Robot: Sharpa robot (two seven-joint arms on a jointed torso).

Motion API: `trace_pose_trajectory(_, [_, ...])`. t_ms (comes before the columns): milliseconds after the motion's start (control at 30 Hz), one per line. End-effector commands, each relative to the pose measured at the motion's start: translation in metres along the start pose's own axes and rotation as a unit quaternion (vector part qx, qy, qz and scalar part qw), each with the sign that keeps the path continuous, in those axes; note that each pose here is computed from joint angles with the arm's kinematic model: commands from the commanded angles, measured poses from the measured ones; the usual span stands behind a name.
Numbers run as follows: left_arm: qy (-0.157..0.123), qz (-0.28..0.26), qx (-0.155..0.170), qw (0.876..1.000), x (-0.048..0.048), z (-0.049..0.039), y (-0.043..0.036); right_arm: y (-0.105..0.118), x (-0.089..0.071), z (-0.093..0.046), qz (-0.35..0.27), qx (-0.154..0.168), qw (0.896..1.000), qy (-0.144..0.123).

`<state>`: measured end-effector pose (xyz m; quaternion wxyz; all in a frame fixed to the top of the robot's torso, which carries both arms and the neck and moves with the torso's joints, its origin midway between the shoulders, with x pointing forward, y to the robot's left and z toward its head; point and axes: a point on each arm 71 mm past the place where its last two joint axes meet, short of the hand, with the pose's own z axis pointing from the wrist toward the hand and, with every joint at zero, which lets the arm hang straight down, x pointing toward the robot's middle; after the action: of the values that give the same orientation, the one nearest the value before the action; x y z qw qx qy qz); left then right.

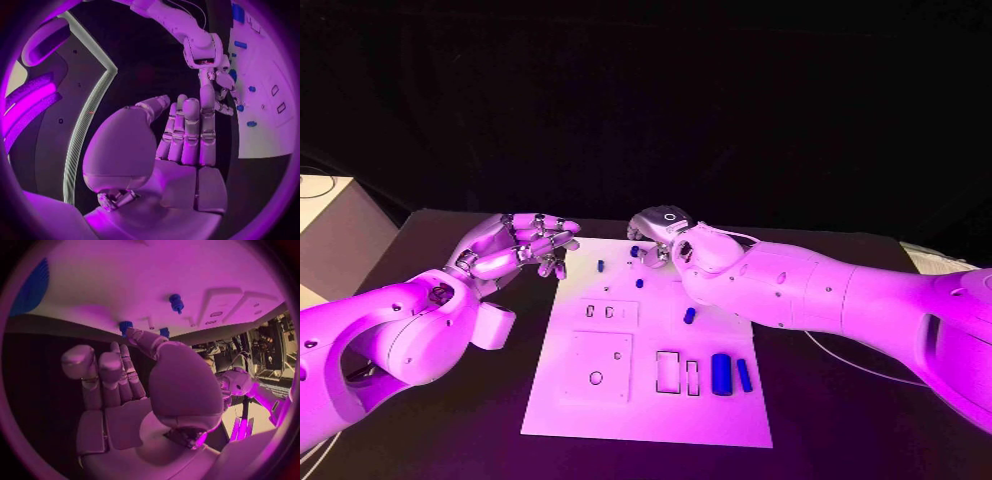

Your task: Assemble the parts on the task board

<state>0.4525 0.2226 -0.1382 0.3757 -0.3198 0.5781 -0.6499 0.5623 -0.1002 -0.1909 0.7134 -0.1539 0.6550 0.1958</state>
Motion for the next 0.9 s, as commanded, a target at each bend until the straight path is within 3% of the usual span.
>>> trace_pose_trajectory(33, [0.009, -0.003, 0.003, 1.000, 0.0016, 0.0006, -0.0013, 0.000, 0.000, -0.002, 0.002, -0.009, 1.000, -0.002])
trace_pose_trajectory(267, [0.007, -0.001, 0.003, 1.000, -0.0010, -0.0001, -0.0011, -0.014, -0.010, -0.024, 0.035, -0.008, 0.999, -0.028])
trace_pose_trajectory(500, [0.002, 0.001, 0.003, 1.000, -0.0057, -0.0030, -0.0015, -0.045, -0.027, -0.051, 0.140, 0.023, 0.989, -0.036])
trace_pose_trajectory(633, [0.000, 0.002, 0.003, 1.000, -0.0077, -0.0040, -0.0016, -0.062, -0.031, -0.059, 0.172, 0.025, 0.985, 0.004])
trace_pose_trajectory(900, [0.000, 0.002, 0.003, 1.000, -0.0088, -0.0043, -0.0013, -0.090, -0.027, -0.067, 0.177, 0.049, 0.980, 0.070])
